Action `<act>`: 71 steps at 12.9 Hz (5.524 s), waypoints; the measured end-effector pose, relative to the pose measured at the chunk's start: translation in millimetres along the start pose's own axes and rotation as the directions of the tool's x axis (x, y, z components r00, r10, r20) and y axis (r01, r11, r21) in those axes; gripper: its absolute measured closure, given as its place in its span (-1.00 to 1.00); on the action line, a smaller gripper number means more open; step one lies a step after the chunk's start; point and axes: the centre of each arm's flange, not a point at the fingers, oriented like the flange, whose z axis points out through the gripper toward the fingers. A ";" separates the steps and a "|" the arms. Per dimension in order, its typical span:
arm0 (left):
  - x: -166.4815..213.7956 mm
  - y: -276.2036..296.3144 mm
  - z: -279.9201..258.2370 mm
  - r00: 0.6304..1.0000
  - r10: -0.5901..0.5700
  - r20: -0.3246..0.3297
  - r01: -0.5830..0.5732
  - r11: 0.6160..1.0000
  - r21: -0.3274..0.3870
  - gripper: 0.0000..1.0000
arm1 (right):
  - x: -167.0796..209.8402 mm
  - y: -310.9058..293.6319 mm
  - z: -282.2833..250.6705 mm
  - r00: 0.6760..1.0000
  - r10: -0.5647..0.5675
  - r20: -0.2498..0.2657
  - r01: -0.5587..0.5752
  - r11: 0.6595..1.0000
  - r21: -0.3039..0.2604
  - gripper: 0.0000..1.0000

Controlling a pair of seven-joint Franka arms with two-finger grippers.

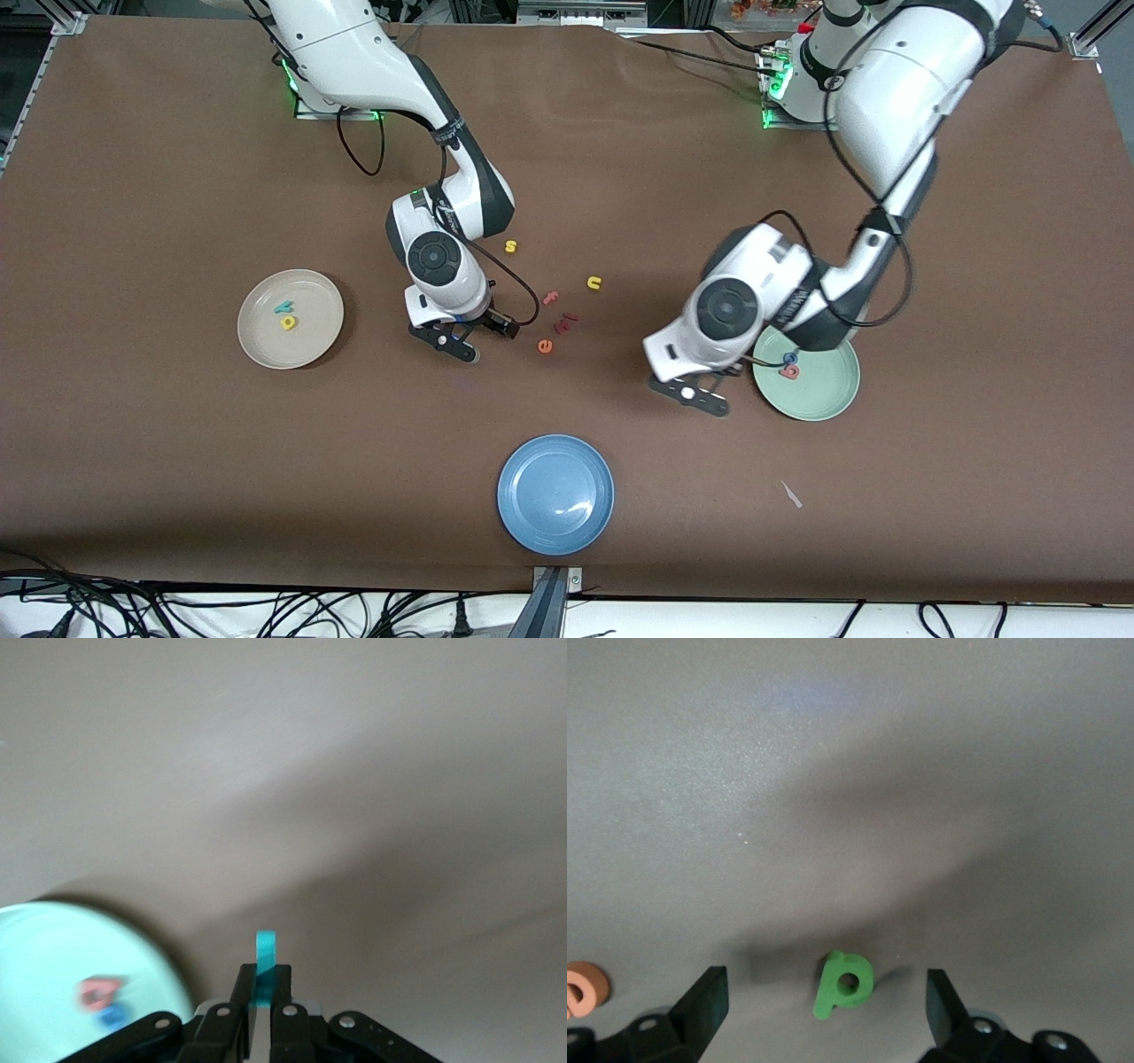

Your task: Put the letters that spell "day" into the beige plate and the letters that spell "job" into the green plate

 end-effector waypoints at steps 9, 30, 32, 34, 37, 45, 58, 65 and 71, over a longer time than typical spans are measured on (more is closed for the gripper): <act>-50.1 -111.4 68.3 0.978 0.104 0.179 -0.112 0.993 0.036 0.62 | -7.1 -1.9 7.0 1.000 -0.006 0.003 0.006 1.000 -0.010 -0.15; -165.6 -275.0 -199.4 0.937 -0.331 -0.110 0.311 0.936 -0.167 -1.00 | 91.4 129.5 -70.2 0.920 -0.384 0.083 0.391 0.914 -0.104 0.45; -178.4 -258.9 -224.1 0.937 -0.333 -0.109 0.313 0.935 -0.167 -1.00 | 104.3 163.8 -74.7 0.893 -0.443 0.085 0.450 0.888 -0.099 0.45; -193.0 -247.0 -239.8 0.928 -0.361 -0.088 0.343 0.923 -0.173 -1.00 | 124.4 202.9 -82.8 0.863 -0.498 0.087 0.505 0.857 -0.098 0.45; -208.8 -255.6 -242.2 0.904 -0.422 -0.074 0.405 0.898 -0.174 -1.00 | 152.2 253.0 -86.5 0.835 -0.541 0.098 0.550 0.829 -0.104 0.45; -274.2 -246.0 -241.7 0.872 -0.463 -0.159 0.435 0.882 -0.182 -1.00 | 154.6 234.0 -108.7 0.853 -0.500 0.150 0.515 0.853 -0.085 -0.97; -275.4 -248.7 -237.6 0.869 -0.469 -0.161 0.441 0.879 -0.182 -1.00 | 88.7 134.9 -203.6 0.848 -0.478 0.228 0.518 0.838 -0.171 -1.00; -268.3 -234.2 -242.0 0.880 -0.443 -0.170 0.415 0.893 -0.177 -1.00 | 83.8 220.8 -350.5 0.871 -0.483 0.091 0.491 0.865 -0.108 -1.00; -266.2 -228.7 -245.2 0.885 -0.433 -0.172 0.405 0.898 -0.175 -1.00 | 92.1 281.3 -385.4 0.843 -0.519 0.139 0.533 0.842 -0.088 -1.00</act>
